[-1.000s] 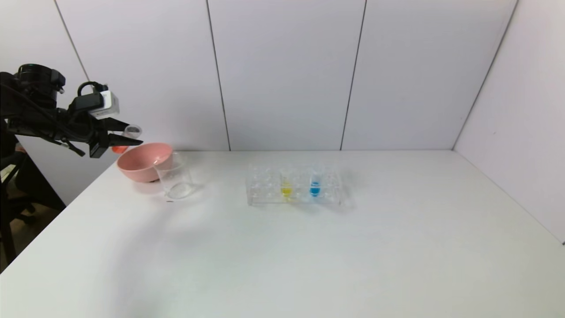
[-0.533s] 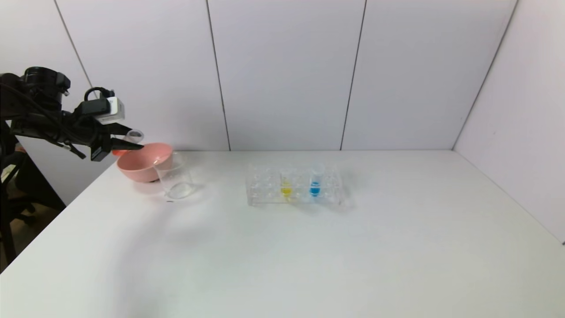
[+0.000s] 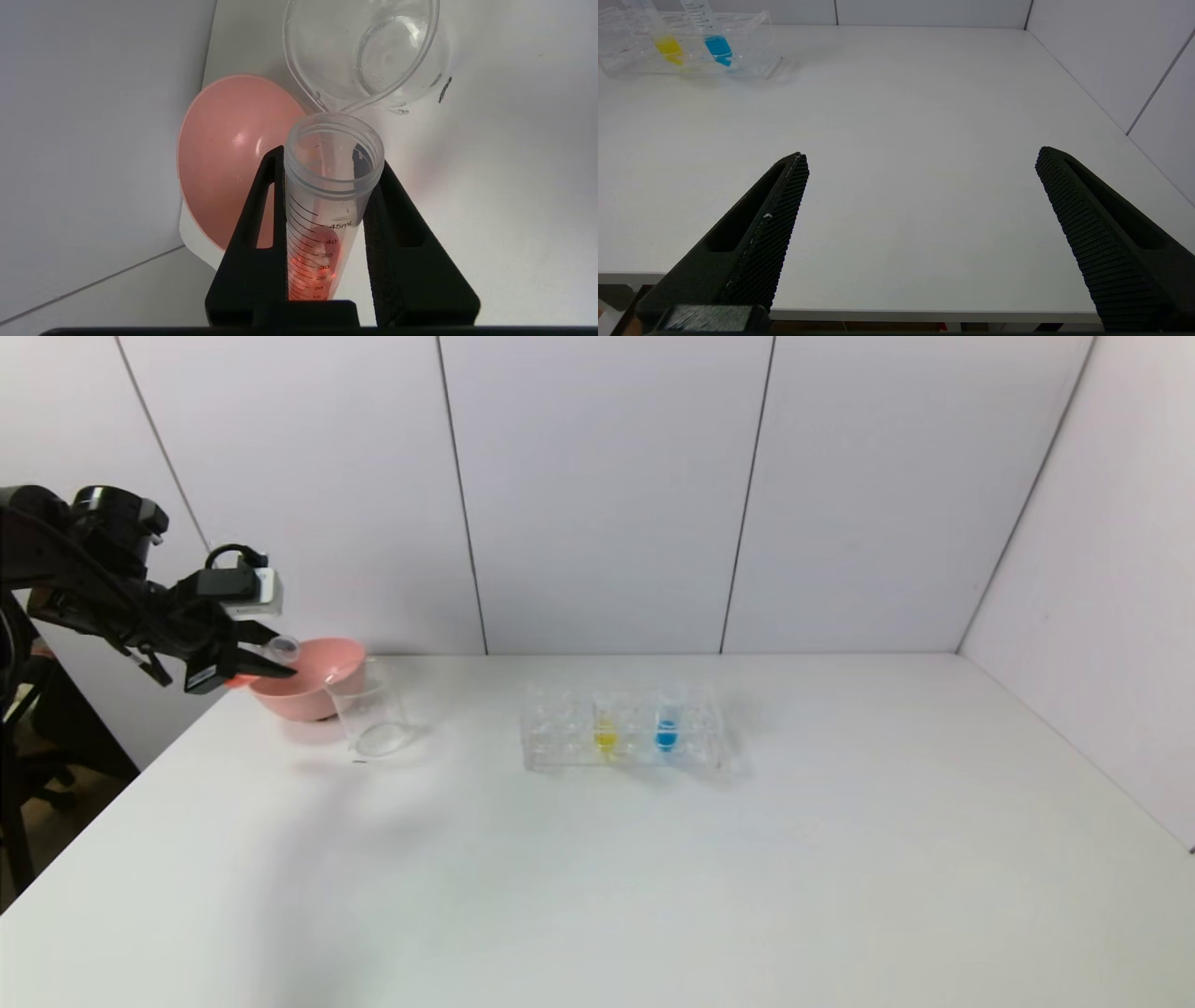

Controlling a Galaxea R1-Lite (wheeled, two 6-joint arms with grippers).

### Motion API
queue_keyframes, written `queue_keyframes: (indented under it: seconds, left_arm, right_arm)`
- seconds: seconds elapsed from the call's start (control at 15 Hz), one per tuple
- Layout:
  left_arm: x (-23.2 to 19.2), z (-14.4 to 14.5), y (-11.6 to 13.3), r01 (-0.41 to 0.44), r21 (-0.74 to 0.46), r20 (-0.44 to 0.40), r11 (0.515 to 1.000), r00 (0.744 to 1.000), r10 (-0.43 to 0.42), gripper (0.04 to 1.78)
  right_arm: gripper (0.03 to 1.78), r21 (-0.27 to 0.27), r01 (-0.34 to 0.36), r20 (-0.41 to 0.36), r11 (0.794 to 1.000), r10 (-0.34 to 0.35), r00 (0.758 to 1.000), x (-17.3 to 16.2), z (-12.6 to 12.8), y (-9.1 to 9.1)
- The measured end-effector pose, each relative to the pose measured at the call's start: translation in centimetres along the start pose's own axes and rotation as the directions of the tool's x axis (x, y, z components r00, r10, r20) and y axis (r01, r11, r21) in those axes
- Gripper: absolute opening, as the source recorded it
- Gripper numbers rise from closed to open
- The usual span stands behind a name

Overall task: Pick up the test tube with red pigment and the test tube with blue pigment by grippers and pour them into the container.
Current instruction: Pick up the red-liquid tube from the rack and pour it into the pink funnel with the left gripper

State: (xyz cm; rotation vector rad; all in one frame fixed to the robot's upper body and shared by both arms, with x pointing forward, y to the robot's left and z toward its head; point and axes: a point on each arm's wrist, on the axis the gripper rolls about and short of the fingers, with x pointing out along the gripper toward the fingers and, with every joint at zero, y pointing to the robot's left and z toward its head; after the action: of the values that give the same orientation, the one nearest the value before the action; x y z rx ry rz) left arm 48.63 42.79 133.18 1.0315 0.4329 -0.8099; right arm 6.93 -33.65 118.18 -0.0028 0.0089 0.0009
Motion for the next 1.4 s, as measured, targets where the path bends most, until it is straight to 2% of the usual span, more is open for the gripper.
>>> queue_keyframes:
  seconds: [0.47,0.8,1.07,1.4]
  left_arm:
    - [0.5,0.9,0.0,0.011,0.072,-0.059,0.997,0.998,-0.007,0.48]
    - [1.1,1.8,-0.1,0.025,0.093,-0.114,0.995,0.993,-0.014,0.48]
    - [1.4,2.2,-0.1,0.019,0.105,-0.118,0.994,0.993,-0.007,0.48]
    - [1.5,2.8,0.0,0.02,0.11,-0.183,0.994,0.983,0.0,0.48]
  right_arm:
    - [1.77,0.0,0.0,0.0,1.0,0.0,1.0,0.0,0.0,0.0]
    - [1.77,0.0,0.0,0.0,1.0,0.0,1.0,0.0,0.0,0.0]
    - [1.77,0.0,0.0,0.0,1.0,0.0,1.0,0.0,0.0,0.0]
    - [1.77,0.0,0.0,-0.001,1.0,0.0,1.0,0.0,0.0,0.0]
